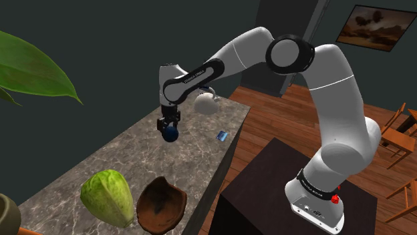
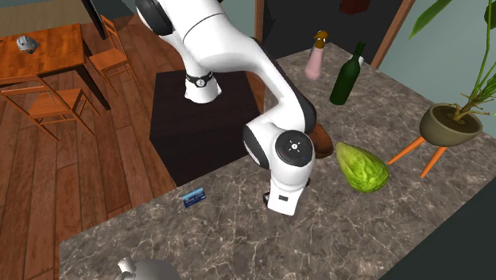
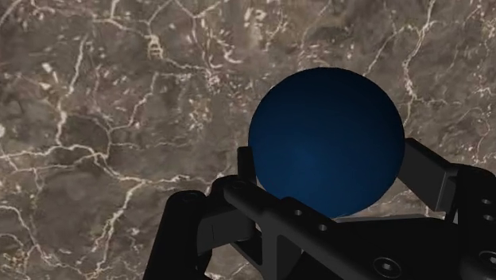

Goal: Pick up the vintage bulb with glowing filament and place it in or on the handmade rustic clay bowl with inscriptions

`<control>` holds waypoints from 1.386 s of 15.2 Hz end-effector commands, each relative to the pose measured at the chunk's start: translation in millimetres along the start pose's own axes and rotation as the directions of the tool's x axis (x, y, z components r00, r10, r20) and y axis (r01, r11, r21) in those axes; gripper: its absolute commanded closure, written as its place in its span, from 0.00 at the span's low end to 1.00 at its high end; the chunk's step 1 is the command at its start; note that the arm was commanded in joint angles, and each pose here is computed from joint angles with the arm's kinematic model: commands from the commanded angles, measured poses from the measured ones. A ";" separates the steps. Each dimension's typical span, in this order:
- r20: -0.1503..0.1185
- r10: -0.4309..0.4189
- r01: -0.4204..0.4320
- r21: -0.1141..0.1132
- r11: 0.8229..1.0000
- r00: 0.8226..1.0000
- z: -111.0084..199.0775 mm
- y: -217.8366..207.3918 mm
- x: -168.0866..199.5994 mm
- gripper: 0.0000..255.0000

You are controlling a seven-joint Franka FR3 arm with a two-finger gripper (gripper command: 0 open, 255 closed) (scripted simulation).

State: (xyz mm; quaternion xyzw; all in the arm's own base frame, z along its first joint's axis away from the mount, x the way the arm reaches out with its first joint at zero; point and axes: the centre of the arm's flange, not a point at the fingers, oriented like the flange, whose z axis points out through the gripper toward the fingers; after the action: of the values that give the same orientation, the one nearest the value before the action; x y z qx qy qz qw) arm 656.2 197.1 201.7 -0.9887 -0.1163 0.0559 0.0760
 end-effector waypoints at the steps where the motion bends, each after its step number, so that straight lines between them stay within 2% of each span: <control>1: 0.000 0.000 0.000 0.000 1.000 1.000 -11.2 -2.3 -1.8 1.00; 17: 0.000 0.000 0.000 0.000 1.000 1.000 -94.1 -16.1 -9.6 1.00; 21: 0.000 0.000 0.000 0.000 1.000 1.000 -90.0 -48.9 -31.6 1.00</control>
State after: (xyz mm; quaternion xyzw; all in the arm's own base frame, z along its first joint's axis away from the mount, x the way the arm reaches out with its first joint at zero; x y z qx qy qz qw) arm 635.3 215.7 300.5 -0.9887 -0.1165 0.0561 0.0762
